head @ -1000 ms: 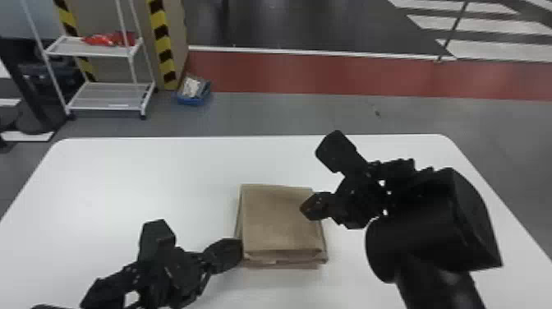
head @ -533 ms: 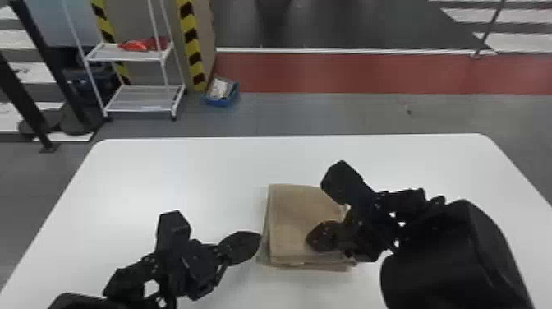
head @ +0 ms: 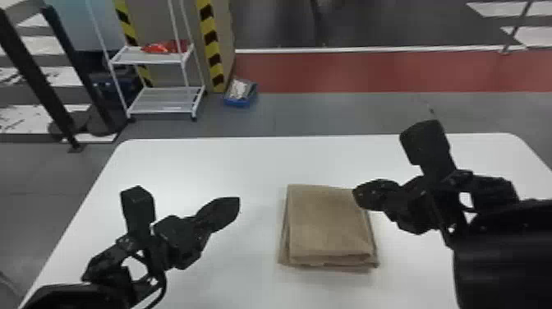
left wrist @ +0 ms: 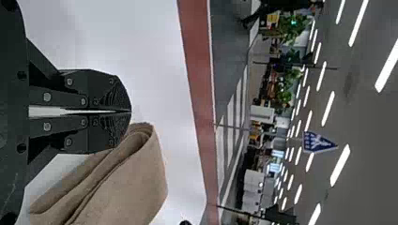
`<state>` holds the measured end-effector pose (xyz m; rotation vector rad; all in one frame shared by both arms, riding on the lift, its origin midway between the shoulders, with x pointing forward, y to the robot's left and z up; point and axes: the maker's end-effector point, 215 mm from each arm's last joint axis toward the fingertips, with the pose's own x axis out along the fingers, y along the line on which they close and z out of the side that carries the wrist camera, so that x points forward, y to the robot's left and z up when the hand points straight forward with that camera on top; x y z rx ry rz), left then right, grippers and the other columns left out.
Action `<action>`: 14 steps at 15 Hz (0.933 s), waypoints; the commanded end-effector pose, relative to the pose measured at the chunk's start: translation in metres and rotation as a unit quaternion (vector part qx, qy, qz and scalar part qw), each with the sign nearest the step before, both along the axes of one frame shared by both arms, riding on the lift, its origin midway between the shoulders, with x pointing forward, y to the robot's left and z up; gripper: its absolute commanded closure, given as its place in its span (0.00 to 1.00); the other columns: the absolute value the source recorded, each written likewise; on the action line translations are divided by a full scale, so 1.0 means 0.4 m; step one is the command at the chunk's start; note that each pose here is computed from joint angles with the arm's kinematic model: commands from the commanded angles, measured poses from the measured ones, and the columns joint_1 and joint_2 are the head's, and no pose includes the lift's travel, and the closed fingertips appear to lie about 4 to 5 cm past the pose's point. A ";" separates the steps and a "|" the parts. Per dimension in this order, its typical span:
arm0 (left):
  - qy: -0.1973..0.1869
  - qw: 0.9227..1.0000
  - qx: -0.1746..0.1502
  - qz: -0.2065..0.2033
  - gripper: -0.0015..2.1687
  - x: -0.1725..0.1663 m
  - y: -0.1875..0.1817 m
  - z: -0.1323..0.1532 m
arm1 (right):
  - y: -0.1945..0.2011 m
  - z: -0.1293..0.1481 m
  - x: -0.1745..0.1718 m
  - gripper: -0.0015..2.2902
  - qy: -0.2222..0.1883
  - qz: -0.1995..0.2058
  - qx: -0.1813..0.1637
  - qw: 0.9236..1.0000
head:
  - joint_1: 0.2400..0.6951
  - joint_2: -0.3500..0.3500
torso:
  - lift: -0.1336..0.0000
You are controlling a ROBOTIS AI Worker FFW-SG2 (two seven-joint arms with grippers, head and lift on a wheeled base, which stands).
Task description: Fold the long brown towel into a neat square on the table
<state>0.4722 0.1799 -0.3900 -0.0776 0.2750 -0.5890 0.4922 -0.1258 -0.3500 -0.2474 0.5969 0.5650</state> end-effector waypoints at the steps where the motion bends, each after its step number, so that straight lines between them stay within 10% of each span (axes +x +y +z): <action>1: -0.009 0.998 -0.042 0.039 0.03 -0.011 0.038 0.043 | -0.012 0.015 -0.053 0.08 -0.032 -0.023 0.035 0.999 | 1.00 0.59 | 0.07; 8: -0.028 0.980 -0.021 0.196 0.00 -0.104 0.174 0.032 | -0.132 0.077 -0.134 0.08 -0.206 -0.160 0.068 0.963 | 1.00 0.60 | 0.07; 14: -0.089 0.958 -0.008 0.273 0.00 -0.184 0.265 0.068 | -0.168 0.006 -0.164 0.08 -0.202 -0.193 0.094 0.956 | 1.00 0.66 | 0.07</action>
